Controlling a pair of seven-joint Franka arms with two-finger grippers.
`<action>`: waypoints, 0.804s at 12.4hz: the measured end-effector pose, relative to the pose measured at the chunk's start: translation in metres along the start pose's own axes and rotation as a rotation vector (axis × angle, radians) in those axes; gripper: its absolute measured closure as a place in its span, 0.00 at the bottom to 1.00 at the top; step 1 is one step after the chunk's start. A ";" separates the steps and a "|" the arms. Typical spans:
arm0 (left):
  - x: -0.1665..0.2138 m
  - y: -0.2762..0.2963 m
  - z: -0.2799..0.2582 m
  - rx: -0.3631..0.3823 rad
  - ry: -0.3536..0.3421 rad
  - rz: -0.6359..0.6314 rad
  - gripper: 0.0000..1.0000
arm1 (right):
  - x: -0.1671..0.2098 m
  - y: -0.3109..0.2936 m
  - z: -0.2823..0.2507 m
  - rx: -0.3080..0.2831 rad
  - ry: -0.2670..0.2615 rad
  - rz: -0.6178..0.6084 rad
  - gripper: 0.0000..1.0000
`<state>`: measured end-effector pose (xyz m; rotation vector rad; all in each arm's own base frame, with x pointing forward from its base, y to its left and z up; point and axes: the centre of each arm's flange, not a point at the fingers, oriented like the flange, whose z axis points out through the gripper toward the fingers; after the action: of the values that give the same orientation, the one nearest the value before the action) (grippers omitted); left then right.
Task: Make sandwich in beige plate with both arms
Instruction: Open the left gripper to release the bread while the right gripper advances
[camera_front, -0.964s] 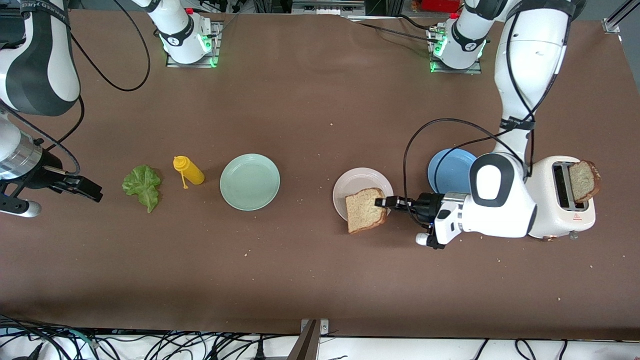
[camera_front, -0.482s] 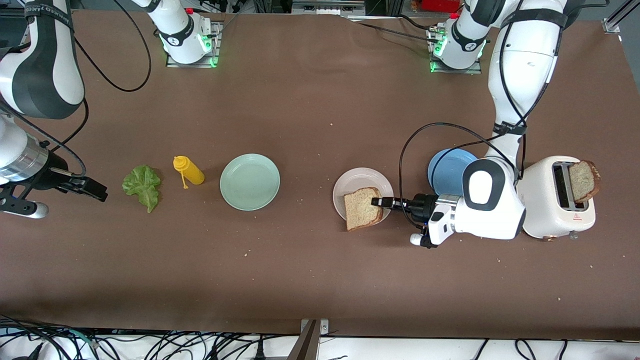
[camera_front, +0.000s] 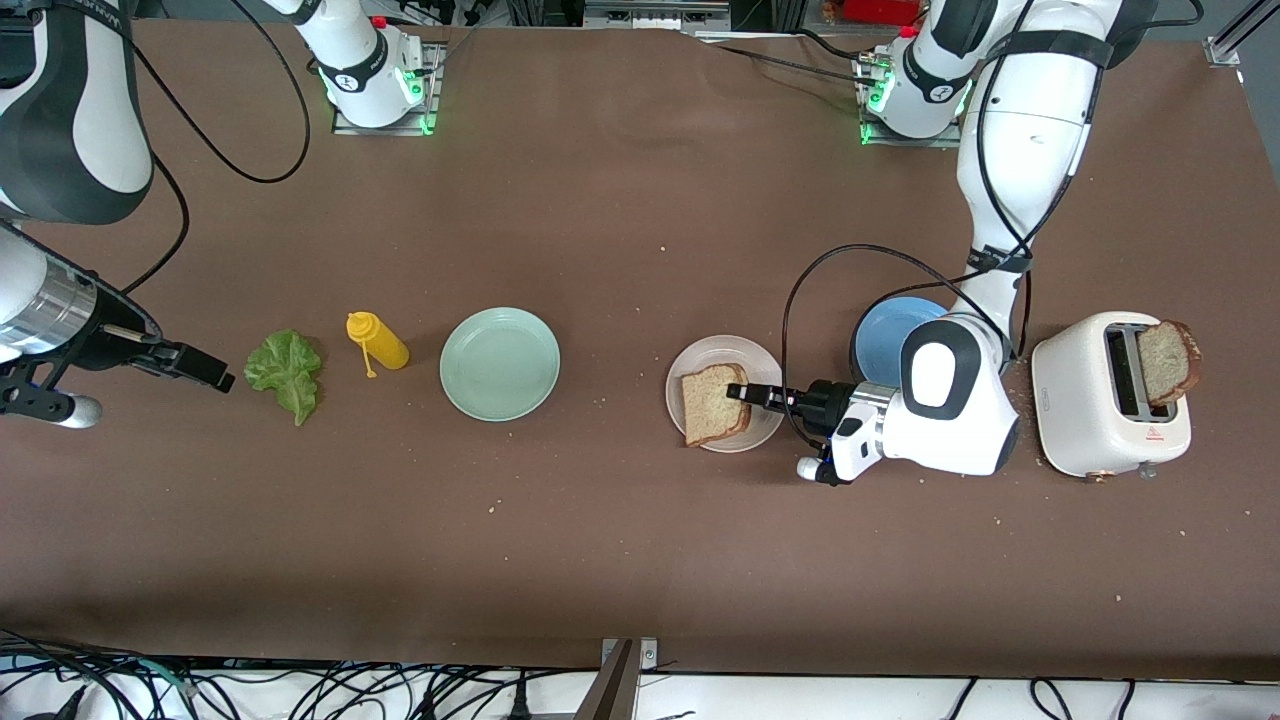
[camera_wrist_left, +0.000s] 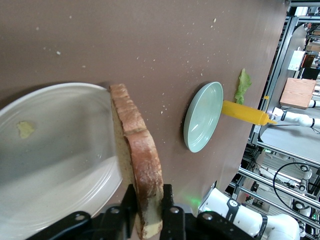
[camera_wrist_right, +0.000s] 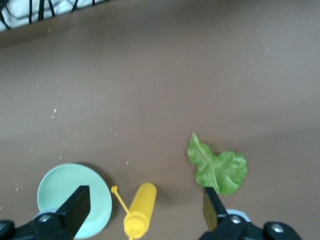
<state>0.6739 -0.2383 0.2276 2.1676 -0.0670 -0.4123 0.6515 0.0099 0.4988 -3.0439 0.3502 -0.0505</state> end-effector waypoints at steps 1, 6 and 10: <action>-0.001 -0.004 0.002 0.000 -0.006 -0.009 0.56 | -0.004 -0.002 0.002 -0.004 -0.027 -0.008 0.00; -0.002 -0.015 -0.005 0.018 -0.003 -0.021 0.01 | -0.011 0.000 0.018 -0.014 -0.086 -0.053 0.00; -0.006 -0.039 -0.032 0.080 -0.033 -0.045 0.00 | -0.014 0.003 0.022 -0.016 -0.098 -0.060 0.00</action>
<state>0.6744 -0.1890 0.2147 2.2446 -0.0536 -0.4781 0.6380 0.0119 0.4761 -3.0581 0.2537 0.0983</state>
